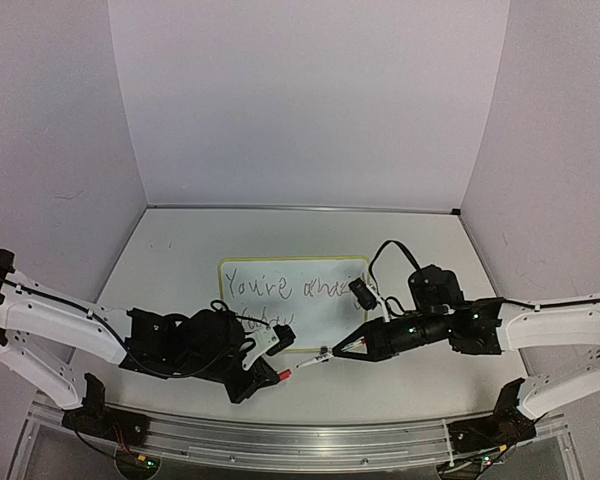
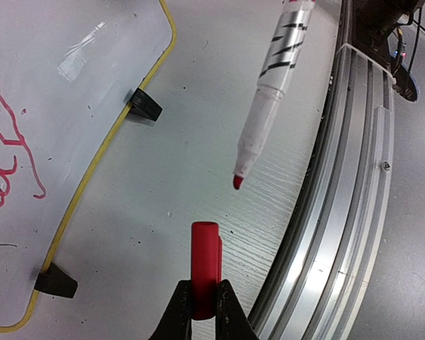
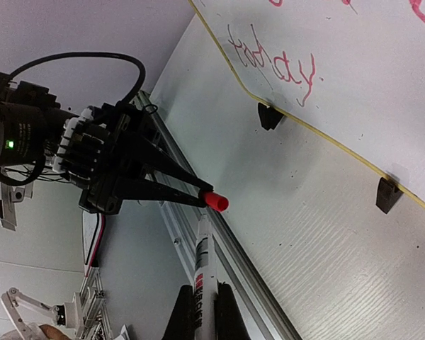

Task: Write a sentence on the whiteboard
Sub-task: Insert the pen cap into the whiteboard marker, then put down the whiteboard marker at the center of the board.

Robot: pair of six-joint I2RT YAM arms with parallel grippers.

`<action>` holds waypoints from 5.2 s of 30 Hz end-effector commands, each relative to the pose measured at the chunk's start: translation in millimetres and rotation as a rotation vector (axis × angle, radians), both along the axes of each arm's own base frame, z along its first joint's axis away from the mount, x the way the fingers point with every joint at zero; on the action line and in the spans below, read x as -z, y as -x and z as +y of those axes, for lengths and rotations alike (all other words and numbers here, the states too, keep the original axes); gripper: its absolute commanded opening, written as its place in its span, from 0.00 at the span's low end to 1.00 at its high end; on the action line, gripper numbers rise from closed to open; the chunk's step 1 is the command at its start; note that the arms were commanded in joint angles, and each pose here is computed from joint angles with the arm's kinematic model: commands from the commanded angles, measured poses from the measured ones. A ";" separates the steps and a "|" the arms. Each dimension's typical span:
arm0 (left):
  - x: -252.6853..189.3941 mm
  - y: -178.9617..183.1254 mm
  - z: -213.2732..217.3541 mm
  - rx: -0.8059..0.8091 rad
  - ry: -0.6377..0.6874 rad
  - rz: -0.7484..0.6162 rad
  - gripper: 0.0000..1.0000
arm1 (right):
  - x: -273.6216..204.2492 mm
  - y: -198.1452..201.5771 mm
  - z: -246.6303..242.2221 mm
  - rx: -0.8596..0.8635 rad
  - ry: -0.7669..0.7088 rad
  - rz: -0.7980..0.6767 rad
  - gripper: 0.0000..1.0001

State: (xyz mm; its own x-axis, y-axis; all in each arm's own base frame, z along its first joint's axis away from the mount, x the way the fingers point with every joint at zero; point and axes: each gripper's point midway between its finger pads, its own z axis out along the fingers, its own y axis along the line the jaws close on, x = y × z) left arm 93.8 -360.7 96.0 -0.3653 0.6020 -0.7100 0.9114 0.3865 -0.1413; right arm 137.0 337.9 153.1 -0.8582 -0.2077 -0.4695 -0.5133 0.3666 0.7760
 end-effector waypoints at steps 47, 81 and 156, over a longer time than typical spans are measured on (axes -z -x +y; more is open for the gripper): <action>-47.3 2.5 -1.6 0.018 0.176 -0.030 0.00 | -19.8 0.5 16.1 -0.053 -0.111 0.033 0.00; -86.9 17.3 -12.0 0.147 0.272 -0.066 0.00 | -25.6 20.5 34.1 -0.219 -0.210 0.161 0.00; -108.8 -92.7 63.3 -0.431 0.210 -0.080 0.82 | 105.2 -27.2 -52.4 0.292 0.470 0.103 0.88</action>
